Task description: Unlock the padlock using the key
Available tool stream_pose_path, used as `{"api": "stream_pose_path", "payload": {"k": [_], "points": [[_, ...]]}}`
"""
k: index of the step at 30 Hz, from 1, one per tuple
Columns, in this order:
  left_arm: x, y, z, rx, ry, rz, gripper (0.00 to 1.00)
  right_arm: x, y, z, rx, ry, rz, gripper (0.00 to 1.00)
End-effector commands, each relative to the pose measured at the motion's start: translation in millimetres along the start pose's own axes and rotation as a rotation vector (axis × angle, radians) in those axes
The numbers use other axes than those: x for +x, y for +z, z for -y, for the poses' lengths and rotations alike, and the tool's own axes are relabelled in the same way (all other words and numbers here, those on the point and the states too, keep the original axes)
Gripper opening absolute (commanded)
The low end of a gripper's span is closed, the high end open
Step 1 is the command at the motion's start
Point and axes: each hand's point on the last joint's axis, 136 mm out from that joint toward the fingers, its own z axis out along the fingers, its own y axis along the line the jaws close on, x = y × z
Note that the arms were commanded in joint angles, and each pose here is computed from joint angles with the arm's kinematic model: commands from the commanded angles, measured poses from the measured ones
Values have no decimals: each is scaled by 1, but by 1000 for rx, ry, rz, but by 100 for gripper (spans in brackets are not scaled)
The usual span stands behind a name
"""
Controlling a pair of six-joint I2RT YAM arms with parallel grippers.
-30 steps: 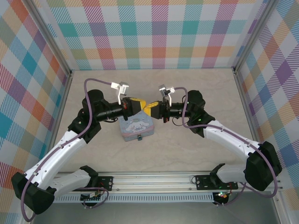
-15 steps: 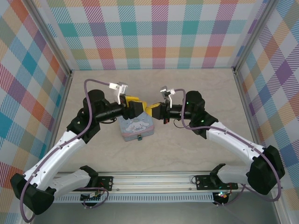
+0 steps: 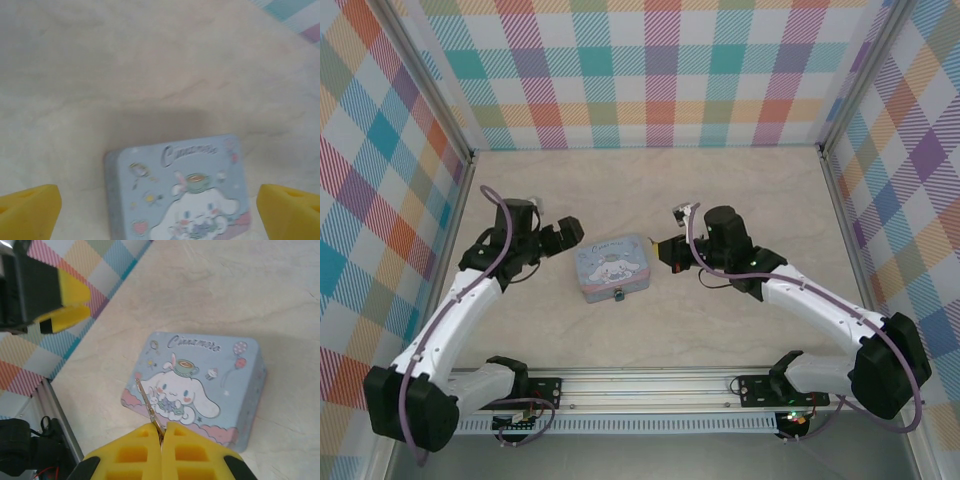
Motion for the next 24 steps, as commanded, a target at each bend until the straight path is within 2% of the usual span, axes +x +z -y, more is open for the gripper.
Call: {"api": "stream_pose_path", "payload": {"k": [1, 7, 12, 18, 22, 24], "points": [[29, 18, -18, -46, -59, -105, 100, 1, -1, 11, 48, -16, 3, 0], [58, 54, -16, 32, -97, -221, 100, 3, 0, 13, 53, -15, -1, 0], [69, 79, -3, 113, -110, -293, 94, 4, 1, 12, 43, -12, -12, 0], [69, 101, 13, 145, -32, -323, 79, 13, 2, 12, 36, -3, -41, 0], [71, 120, 15, 122, 24, -342, 63, 20, 3, 17, 47, 10, -55, 0], [68, 129, 15, 115, 43, -342, 62, 23, 3, 18, 51, 13, -62, 0]]}}
